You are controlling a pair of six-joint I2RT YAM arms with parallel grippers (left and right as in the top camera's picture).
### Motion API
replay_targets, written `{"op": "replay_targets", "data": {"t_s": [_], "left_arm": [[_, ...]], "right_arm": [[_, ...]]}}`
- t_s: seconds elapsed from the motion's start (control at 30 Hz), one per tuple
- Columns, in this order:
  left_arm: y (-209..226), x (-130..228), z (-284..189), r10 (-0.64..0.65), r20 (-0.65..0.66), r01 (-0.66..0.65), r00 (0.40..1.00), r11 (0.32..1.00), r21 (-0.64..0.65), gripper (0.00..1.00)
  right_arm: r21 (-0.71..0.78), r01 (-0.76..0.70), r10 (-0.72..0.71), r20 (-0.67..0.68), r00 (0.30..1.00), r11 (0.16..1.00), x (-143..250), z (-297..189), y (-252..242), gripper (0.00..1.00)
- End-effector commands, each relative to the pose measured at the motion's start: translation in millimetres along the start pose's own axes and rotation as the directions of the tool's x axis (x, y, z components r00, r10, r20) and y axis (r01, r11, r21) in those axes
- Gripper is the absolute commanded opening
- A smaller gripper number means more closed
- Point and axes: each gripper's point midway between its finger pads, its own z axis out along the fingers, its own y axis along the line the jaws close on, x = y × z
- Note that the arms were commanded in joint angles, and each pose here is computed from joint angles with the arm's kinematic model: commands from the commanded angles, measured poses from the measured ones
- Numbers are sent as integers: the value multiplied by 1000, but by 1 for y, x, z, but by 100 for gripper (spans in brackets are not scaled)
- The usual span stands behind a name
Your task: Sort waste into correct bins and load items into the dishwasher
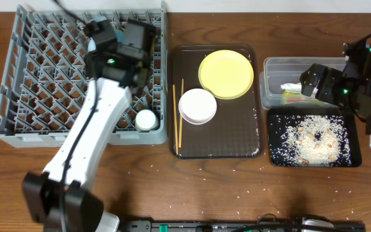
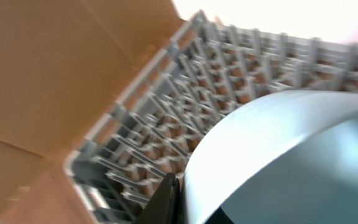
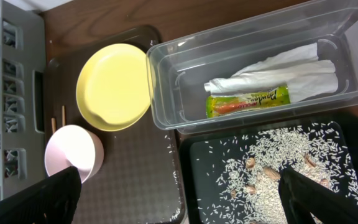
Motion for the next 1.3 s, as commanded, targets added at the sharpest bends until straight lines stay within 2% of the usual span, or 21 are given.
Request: {"op": "replay_targets", "data": {"t_s": [0.0, 0.2, 0.47, 0.7, 1.27], "left_arm": [[6, -7, -2, 110, 109, -85, 988, 974, -209, 7], [-21, -1, -11, 242, 201, -161, 949, 923, -349, 7], [-54, 20, -2, 325, 229, -212, 918, 887, -411, 7], [-65, 39, 9, 358, 201, -255, 912, 878, -404, 7], [-75, 80, 24, 291, 111, -249, 950, 924, -291, 7]], "right_arm": [[8, 2, -2, 0, 1000, 1000, 0, 0, -3, 99], [8, 2, -2, 0, 1000, 1000, 0, 0, -3, 99], [8, 2, -2, 0, 1000, 1000, 0, 0, -3, 99], [8, 2, -2, 0, 1000, 1000, 0, 0, -3, 99], [8, 2, -2, 0, 1000, 1000, 0, 0, -3, 99]]}}
